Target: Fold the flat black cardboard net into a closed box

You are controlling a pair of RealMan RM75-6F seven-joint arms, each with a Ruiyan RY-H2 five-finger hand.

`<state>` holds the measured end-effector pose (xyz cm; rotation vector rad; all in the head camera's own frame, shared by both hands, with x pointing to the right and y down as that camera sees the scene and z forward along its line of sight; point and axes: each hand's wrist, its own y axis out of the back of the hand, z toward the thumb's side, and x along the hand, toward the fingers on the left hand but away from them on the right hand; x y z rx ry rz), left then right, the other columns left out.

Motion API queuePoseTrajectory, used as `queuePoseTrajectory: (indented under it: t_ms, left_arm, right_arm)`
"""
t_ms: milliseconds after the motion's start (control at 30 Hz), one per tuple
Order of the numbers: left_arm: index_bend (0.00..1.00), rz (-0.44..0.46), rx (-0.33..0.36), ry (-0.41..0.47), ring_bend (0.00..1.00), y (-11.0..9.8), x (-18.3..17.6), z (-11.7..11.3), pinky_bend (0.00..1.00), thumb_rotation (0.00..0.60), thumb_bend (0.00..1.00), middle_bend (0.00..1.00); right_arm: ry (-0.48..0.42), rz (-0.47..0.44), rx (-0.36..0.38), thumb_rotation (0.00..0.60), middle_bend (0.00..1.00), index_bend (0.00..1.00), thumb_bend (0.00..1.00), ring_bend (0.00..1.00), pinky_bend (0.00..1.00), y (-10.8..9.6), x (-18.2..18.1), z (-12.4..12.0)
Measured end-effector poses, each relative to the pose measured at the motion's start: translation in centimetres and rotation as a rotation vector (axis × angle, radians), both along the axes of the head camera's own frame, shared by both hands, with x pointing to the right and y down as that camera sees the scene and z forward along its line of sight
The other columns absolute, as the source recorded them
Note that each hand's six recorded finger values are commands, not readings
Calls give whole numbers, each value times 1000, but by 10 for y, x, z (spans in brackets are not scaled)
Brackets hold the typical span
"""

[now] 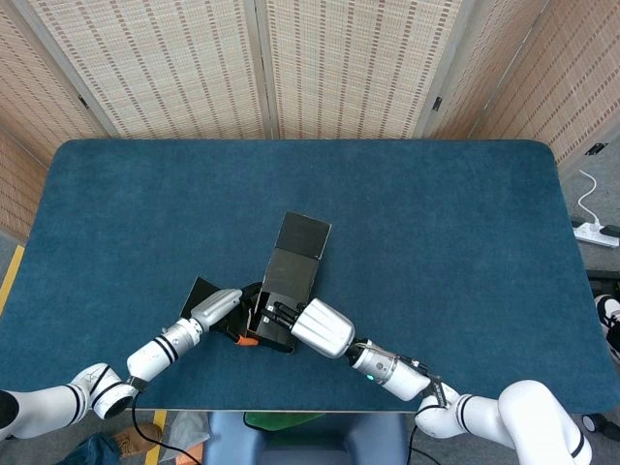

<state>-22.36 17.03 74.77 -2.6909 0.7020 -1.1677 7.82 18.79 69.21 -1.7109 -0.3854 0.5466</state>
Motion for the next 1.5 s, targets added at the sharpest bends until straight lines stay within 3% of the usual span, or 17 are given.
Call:
queuePoseTrajectory:
  t_ms: [133, 700, 1233, 1500]
  left_arm:
    - [219, 10, 7, -19, 477, 3, 1, 3, 563, 600, 178, 193]
    - [161, 12, 0, -22, 472, 6, 4, 0, 558, 600, 180, 168]
    - [72, 23, -32, -28, 448, 9, 5, 0, 536, 600, 179, 120]
    - [93, 36, -27, -14, 448, 11, 8, -5, 537, 600, 180, 129]
  right_arm:
    - [-5, -1, -9, 600, 257, 171, 167, 726, 1000, 3, 0, 3]
    - [12, -17, 9, 600, 381, 325, 204, 727, 1000, 4, -2, 7]
    - [7, -53, 14, 600, 381, 326, 205, 728, 1000, 14, 0, 0]
    - [37, -66, 21, 600, 382, 327, 207, 728, 1000, 14, -2, 3]
